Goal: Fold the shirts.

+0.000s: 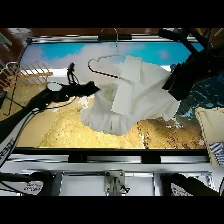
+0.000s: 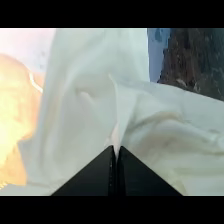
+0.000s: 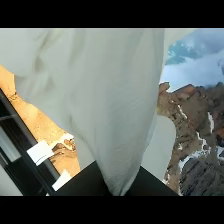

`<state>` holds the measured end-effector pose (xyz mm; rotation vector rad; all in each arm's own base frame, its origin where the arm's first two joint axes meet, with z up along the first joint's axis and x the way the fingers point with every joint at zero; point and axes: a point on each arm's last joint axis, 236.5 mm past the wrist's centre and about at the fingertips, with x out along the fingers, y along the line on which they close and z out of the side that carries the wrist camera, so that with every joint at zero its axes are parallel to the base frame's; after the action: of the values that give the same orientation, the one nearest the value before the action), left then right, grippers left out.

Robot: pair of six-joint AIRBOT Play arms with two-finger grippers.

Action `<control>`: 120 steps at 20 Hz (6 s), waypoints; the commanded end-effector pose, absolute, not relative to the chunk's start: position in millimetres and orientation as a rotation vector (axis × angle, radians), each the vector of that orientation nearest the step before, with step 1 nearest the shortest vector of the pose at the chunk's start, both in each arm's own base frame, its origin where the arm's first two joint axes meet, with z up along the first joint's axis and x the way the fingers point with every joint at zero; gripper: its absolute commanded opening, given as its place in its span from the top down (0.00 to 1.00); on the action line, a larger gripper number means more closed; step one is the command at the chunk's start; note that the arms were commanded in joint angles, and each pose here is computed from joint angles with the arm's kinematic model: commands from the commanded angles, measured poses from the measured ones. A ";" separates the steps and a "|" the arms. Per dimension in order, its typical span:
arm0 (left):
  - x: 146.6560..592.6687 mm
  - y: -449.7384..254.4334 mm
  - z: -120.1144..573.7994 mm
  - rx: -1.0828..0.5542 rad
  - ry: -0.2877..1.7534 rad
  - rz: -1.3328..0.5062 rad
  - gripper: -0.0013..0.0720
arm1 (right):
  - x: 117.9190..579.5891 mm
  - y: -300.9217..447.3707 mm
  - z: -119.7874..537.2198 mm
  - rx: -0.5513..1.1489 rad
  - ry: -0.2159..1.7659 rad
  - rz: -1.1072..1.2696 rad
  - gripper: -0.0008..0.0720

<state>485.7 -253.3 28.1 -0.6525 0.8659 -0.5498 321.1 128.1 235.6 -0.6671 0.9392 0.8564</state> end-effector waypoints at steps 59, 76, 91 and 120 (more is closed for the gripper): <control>341.0 -188.3 378.2 0.019 0.221 -0.776 0.20 | 347.5 195.0 390.2 -0.089 0.374 0.630 0.88; 335.2 -119.3 344.0 0.119 0.452 -0.480 0.20 | 352.0 -71.2 468.9 -0.045 0.109 -0.414 0.88; 336.0 -119.3 344.1 0.119 0.450 -0.480 0.20 | 273.8 -271.0 452.3 0.031 0.143 -0.981 0.88; 336.9 -119.7 342.2 0.118 0.457 -0.481 0.20 | 179.2 -381.3 480.0 -0.072 0.009 -1.335 0.89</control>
<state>336.6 -119.8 342.2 0.1185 0.4568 -0.4814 184.0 -376.2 479.4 -0.0863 0.0257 -1.3378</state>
